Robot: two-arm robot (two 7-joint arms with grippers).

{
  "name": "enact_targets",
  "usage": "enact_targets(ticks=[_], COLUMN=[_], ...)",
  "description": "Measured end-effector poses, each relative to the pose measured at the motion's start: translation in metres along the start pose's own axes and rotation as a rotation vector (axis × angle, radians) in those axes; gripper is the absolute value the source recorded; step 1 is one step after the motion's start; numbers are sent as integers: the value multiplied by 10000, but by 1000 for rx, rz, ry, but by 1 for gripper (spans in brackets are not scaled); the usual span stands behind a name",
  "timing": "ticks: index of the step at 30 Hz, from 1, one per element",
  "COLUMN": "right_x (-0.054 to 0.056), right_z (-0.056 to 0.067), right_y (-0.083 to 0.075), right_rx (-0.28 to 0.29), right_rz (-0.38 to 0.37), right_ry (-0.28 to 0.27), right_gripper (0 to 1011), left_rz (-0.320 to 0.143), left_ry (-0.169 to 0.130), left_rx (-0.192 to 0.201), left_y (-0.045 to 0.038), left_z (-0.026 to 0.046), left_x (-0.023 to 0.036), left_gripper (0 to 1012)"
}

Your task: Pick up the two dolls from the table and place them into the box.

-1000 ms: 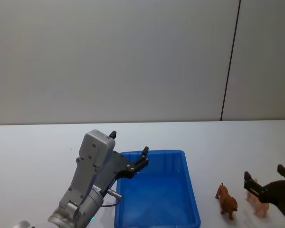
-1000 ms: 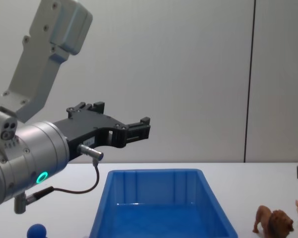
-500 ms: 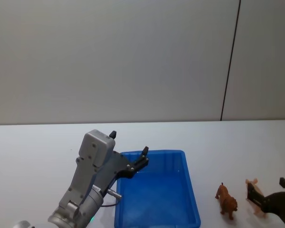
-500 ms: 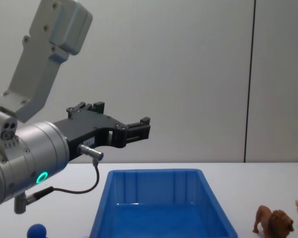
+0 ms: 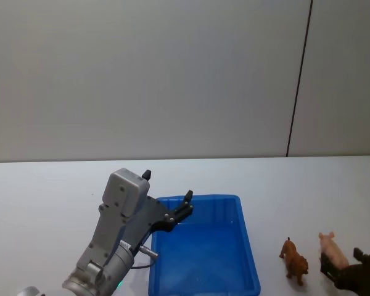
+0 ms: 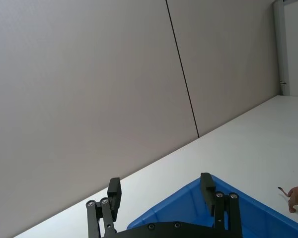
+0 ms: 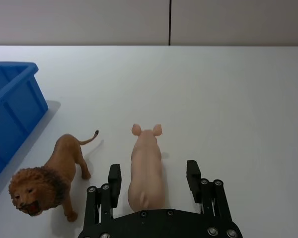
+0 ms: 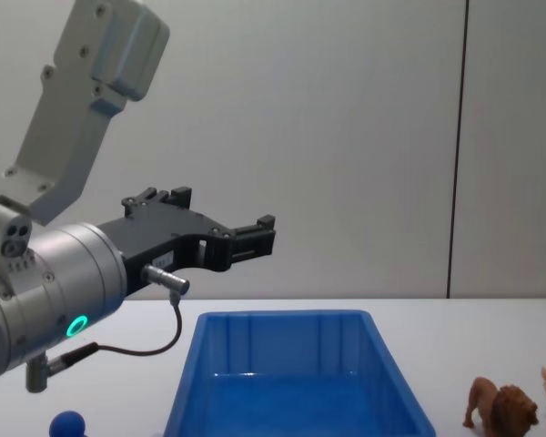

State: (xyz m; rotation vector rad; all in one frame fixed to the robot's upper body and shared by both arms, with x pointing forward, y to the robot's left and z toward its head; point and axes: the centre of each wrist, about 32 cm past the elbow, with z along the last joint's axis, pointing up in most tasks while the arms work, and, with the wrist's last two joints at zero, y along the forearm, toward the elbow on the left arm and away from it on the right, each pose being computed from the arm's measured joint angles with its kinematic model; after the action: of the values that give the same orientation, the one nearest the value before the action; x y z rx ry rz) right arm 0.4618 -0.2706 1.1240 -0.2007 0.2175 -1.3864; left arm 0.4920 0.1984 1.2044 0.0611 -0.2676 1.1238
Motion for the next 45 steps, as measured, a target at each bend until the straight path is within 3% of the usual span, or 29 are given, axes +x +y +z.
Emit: enact_targets(ticks=[7,15,19,30,45], right_x=[1,-11,-21,-92,-267], right_z=[-68,-81,-56,184,492], right_y=[39,57,54,-8,14], right_rx=[-34,-34,-19,88,183], right_rz=[7,17,19,38,195], right_ry=[17,18,10,-37,-57], right_gripper=[650,396,378,376,376], left_rz=[0,0,0,0,0], left_ry=[0,0,0,0,0], left_rx=[0,0,0,0,0], left_y=[0,0,0,0,0], left_z=[0,0,0,0,0], left_x=[0,0,0,0,0], left_gripper=[1001,1001,1001,1001,1001])
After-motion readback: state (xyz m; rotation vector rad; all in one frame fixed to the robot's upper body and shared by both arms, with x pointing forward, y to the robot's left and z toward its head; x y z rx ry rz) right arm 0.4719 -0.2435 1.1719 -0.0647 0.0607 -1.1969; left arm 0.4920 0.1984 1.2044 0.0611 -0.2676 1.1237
